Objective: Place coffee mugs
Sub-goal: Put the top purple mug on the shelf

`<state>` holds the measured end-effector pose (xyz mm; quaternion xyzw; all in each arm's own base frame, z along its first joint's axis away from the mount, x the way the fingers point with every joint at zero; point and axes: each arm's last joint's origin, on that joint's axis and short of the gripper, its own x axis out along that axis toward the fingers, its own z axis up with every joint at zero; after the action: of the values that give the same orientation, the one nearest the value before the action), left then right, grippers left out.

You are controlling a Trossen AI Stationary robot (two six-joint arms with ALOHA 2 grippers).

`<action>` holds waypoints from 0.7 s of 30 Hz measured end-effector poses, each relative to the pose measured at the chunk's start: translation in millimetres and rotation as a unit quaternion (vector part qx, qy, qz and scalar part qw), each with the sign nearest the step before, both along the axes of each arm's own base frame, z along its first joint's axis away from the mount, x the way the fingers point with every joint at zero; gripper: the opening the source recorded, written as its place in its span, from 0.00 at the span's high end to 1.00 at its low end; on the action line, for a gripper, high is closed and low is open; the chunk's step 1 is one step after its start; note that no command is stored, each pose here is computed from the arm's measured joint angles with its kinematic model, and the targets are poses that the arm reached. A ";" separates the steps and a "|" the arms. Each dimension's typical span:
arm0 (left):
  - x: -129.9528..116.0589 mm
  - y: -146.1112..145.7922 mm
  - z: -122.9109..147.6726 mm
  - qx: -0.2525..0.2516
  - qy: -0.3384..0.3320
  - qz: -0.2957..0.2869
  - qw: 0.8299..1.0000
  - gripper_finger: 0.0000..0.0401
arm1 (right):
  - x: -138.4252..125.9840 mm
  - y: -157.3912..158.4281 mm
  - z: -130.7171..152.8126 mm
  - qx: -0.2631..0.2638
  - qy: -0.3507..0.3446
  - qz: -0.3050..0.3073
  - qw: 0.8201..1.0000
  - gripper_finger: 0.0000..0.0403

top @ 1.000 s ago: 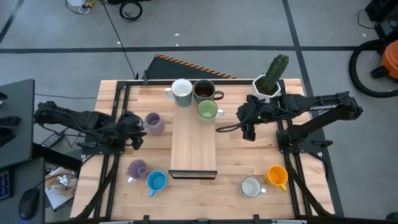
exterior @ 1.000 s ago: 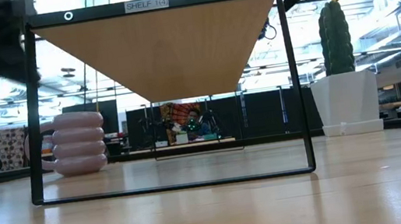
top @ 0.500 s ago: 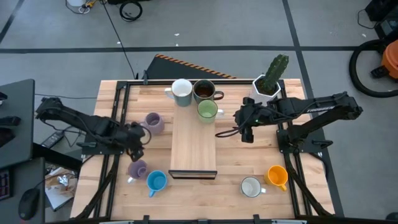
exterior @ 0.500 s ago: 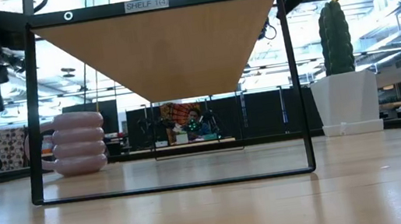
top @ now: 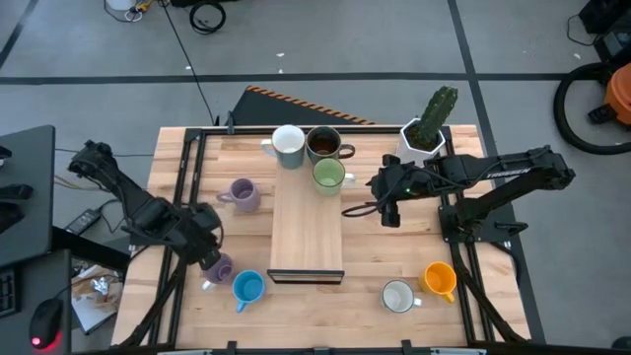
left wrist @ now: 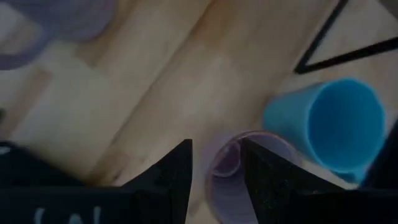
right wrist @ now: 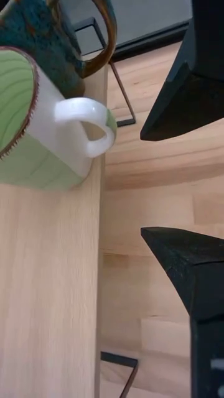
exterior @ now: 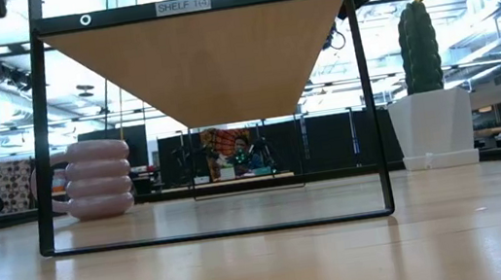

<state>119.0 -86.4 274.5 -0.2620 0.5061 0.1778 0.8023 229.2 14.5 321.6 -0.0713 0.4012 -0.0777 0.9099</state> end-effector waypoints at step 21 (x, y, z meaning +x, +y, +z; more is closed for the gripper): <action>7.7 72.2 10.3 0.145 0.007 0.037 0.989 0.75 | 3.0 -8.2 1.7 -0.004 -0.005 0.042 0.999 0.39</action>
<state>126.8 -14.1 284.8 -0.1598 0.4706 0.2809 0.8210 232.2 6.3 323.3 -0.0910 0.3929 -0.0411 0.9141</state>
